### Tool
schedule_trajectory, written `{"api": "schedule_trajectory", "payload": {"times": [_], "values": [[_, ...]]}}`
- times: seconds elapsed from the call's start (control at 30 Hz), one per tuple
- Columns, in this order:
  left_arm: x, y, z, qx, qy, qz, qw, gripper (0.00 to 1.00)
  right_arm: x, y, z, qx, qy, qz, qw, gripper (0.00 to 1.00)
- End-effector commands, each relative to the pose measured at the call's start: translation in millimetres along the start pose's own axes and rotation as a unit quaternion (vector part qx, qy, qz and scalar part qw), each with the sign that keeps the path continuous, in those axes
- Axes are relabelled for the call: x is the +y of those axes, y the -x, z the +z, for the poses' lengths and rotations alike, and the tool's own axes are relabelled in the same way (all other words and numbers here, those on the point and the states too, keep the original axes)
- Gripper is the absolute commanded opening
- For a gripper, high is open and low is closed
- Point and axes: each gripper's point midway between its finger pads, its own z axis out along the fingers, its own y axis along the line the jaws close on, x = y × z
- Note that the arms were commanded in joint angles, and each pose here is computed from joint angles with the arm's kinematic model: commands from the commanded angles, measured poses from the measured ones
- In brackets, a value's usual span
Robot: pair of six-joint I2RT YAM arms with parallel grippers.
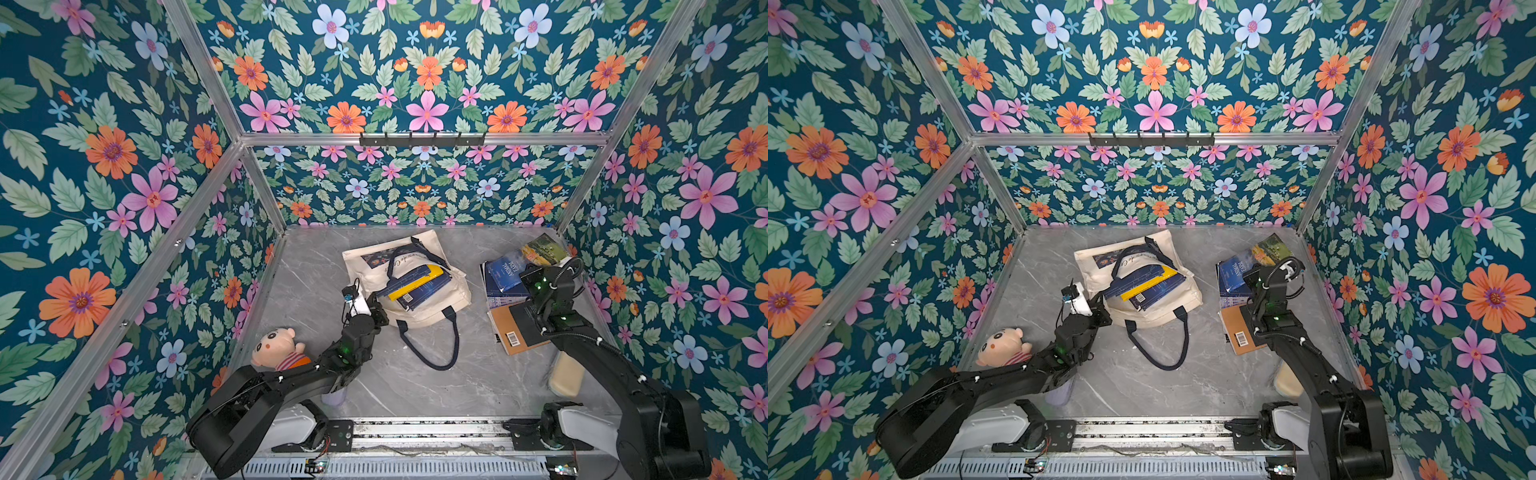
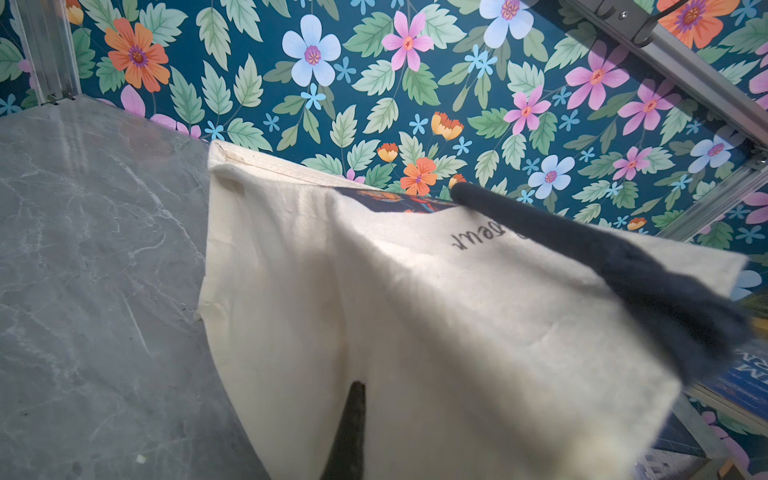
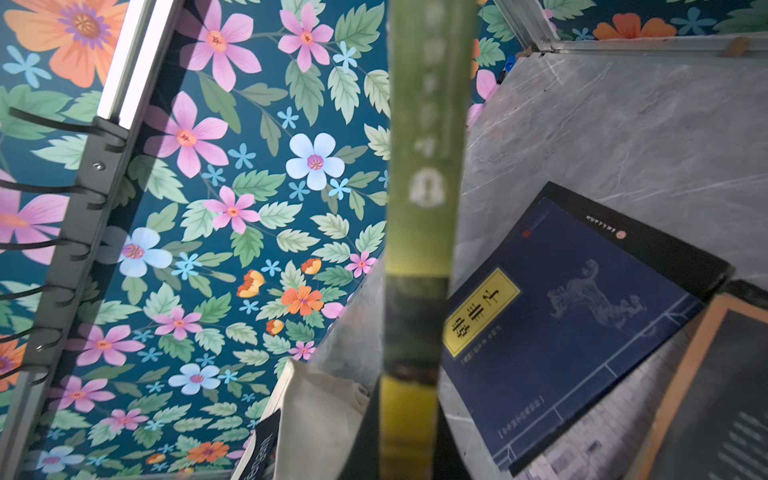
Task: Take out the books from the canvas bag
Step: Place the book on the book.
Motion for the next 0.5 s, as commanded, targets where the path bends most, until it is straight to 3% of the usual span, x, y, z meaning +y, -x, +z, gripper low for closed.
{"api": "schedule_trajectory", "payload": {"times": [0.0, 0.47], "values": [[-0.8, -0.6, 1.2, 0.003, -0.001, -0.001, 1.0, 0.0, 14.4, 24.1, 7.2, -0.061, 0.022, 0.042, 0.997, 0.0], [-3.9, -0.9, 2.3, 0.005, -0.006, 0.0, 1.0, 0.0, -54.9, -21.0, 49.2, -0.041, -0.089, 0.103, 0.99, 0.0]]}}
